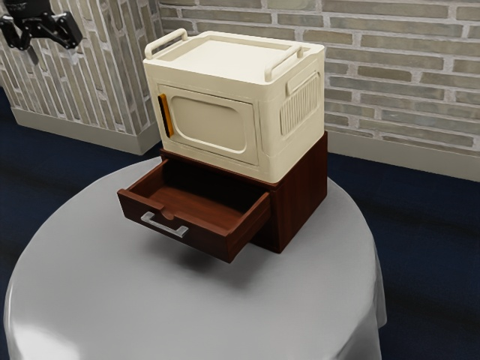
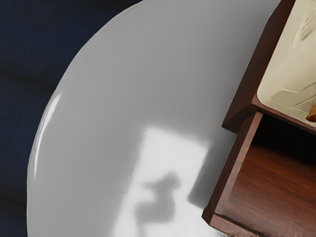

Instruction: Push the drawer handle with one arm to close the drawer

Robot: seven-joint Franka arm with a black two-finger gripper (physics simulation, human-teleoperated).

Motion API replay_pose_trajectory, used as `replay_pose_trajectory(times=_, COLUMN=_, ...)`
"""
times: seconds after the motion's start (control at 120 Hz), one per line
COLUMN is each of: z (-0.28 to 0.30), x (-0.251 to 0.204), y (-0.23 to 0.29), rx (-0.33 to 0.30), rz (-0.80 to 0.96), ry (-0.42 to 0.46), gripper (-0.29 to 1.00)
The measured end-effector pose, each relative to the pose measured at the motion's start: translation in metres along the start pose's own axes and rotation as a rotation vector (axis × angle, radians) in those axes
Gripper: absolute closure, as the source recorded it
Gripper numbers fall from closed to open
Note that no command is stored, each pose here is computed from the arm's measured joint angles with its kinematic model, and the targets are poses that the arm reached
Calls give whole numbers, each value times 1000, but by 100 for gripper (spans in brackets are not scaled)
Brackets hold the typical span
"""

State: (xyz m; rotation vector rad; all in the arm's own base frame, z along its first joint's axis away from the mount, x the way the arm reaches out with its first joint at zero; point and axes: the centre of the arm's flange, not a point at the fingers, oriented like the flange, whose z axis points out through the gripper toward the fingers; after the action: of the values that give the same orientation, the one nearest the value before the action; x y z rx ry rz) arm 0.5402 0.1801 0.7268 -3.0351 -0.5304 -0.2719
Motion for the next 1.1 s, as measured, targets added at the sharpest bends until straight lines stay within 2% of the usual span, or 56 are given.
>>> replay_pose_trajectory(times=0.108, z=-16, x=-6, y=1, rx=-9, rz=24, ry=25, gripper=2)
replay_pose_trajectory(times=0.167, z=-75, x=-26, y=-5, rx=-34, rz=37, ry=131, gripper=2)
replay_pose_trajectory(times=0.208, z=-98, x=-35, y=-10, rx=-40, rz=37, ry=175, gripper=2)
replay_pose_trajectory(times=0.392, z=-93, x=-30, y=-37, rx=-17, rz=0, ry=173, gripper=2)
replay_pose_trajectory(times=0.483, z=-74, x=-30, y=-39, rx=-25, rz=6, ry=121, gripper=2)
replay_pose_trajectory(times=0.533, z=-68, x=-39, y=-35, rx=-49, rz=19, ry=85, gripper=2)
replay_pose_trajectory(times=0.617, z=-60, x=-95, y=-9, rx=-144, rz=118, ry=16, gripper=2)
replay_pose_trajectory(times=0.658, z=-52, x=-135, y=-4, rx=-165, rz=154, ry=-10, gripper=2)
replay_pose_trajectory(times=0.75, z=3, x=-209, y=24, rx=-122, rz=232, ry=-101, gripper=2)
replay_pose_trajectory(times=0.825, z=56, x=-245, y=36, rx=-90, rz=264, ry=-187, gripper=2)
replay_pose_trajectory(times=0.983, z=159, x=-267, y=66, rx=-65, rz=313, ry=-308, gripper=2)
replay_pose_trajectory(times=1.1, z=214, x=-271, y=87, rx=-57, rz=341, ry=-328, gripper=2)
